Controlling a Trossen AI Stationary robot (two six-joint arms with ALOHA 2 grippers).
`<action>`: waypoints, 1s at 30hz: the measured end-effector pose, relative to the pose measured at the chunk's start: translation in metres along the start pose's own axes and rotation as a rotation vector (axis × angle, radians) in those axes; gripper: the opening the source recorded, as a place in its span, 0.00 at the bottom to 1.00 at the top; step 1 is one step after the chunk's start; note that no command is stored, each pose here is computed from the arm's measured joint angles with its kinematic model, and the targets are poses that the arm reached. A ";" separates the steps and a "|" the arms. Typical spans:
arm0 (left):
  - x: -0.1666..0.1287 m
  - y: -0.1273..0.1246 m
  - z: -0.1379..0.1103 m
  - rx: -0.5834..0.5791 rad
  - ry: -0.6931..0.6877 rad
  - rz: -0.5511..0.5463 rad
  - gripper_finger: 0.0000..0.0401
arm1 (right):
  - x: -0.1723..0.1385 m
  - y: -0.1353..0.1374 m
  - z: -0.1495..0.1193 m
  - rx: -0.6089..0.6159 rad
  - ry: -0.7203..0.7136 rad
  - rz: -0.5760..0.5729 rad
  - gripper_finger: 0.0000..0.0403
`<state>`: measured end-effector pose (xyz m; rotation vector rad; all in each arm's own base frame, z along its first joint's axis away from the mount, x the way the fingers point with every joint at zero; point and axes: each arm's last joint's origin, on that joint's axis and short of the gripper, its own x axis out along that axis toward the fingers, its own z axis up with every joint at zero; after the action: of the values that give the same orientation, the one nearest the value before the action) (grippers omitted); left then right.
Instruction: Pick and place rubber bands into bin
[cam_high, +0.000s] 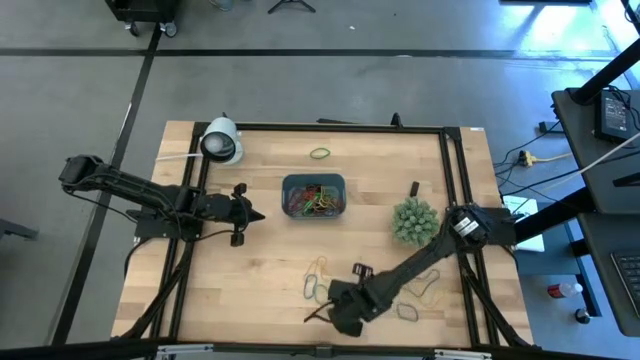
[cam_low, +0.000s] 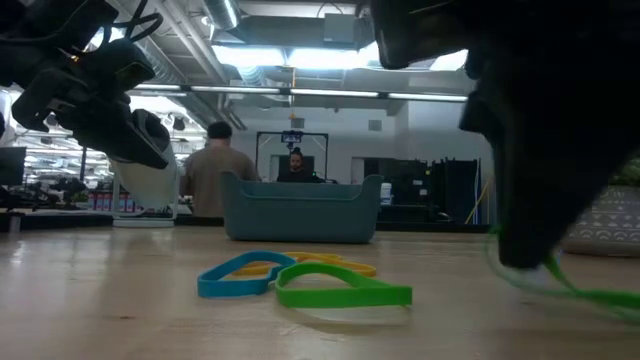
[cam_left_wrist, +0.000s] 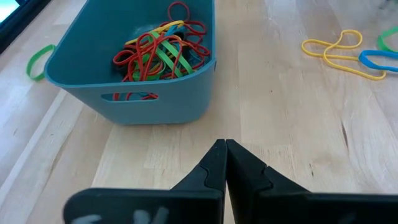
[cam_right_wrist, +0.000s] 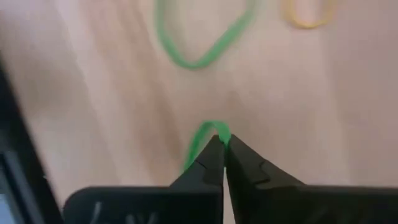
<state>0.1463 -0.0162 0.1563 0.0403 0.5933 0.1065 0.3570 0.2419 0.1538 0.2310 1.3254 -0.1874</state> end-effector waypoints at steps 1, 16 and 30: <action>0.000 0.000 0.000 0.000 0.000 0.000 0.00 | -0.003 -0.004 0.005 -0.003 0.014 -0.017 0.01; 0.000 0.000 0.000 0.018 0.000 0.000 0.01 | -0.081 -0.109 0.086 -0.055 -0.156 -0.225 0.01; 0.000 0.000 0.000 0.018 0.000 0.000 0.01 | -0.080 -0.231 0.149 0.283 -0.260 -0.286 0.01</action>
<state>0.1463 -0.0162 0.1563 0.0581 0.5945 0.1012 0.4162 -0.0202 0.2514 0.2460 1.0661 -0.6286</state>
